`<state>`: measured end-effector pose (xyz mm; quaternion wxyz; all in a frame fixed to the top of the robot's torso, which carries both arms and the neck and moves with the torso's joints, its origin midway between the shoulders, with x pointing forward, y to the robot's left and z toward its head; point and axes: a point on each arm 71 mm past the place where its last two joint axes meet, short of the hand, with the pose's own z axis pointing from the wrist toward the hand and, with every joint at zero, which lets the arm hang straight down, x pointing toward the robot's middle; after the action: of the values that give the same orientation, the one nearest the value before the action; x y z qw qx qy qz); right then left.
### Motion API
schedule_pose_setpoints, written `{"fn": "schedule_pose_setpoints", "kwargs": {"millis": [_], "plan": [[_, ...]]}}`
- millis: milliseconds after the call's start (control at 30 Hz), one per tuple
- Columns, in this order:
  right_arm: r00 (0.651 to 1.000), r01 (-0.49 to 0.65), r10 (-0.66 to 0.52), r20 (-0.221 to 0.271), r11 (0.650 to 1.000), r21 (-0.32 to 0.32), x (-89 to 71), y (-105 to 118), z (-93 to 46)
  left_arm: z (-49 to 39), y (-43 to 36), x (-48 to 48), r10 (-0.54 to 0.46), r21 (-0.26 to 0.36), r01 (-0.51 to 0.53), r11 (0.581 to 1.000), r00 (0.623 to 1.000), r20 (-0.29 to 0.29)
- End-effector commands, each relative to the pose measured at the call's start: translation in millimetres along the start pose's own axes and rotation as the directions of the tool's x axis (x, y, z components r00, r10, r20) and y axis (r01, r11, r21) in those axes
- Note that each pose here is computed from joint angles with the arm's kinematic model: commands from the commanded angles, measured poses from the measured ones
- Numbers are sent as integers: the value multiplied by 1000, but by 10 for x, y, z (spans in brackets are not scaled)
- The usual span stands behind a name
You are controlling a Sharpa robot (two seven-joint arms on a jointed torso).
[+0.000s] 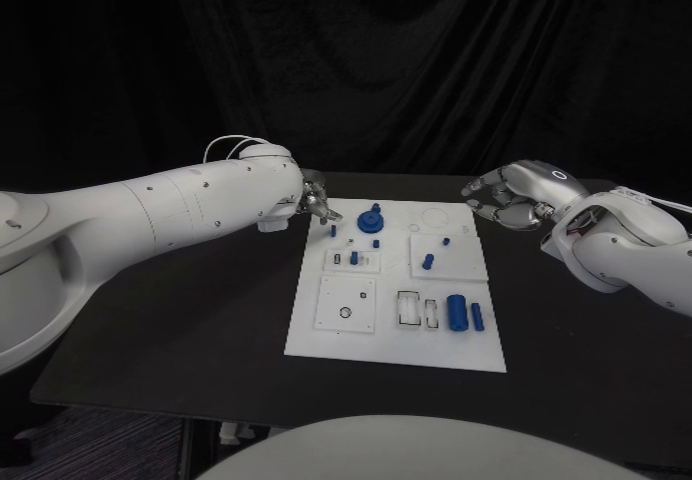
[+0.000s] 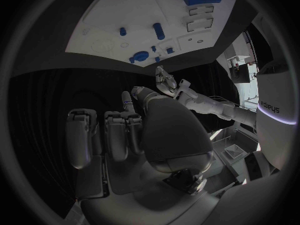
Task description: Assemble the parts on the task board
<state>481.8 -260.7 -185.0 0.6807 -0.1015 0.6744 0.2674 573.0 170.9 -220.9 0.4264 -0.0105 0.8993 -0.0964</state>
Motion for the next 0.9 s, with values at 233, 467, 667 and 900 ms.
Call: {"fn": "schedule_pose_setpoints", "kwargs": {"millis": [233,467,667,900], "plan": [[1000,0,0,2,1000,11,-1,-7,-10,28,-34,19,-1,17,1,1000,1000,-15],[1000,-1,1,1,1000,8,0,1,-9,43,-20,22,-3,11,3,1000,1000,-15],[1000,0,0,2,1000,10,-2,-7,-11,48,-4,22,-5,9,5,1000,1000,-14],[1000,0,0,2,1000,8,2,-1,-2,50,-4,26,-5,11,5,1000,1000,-15]]}}
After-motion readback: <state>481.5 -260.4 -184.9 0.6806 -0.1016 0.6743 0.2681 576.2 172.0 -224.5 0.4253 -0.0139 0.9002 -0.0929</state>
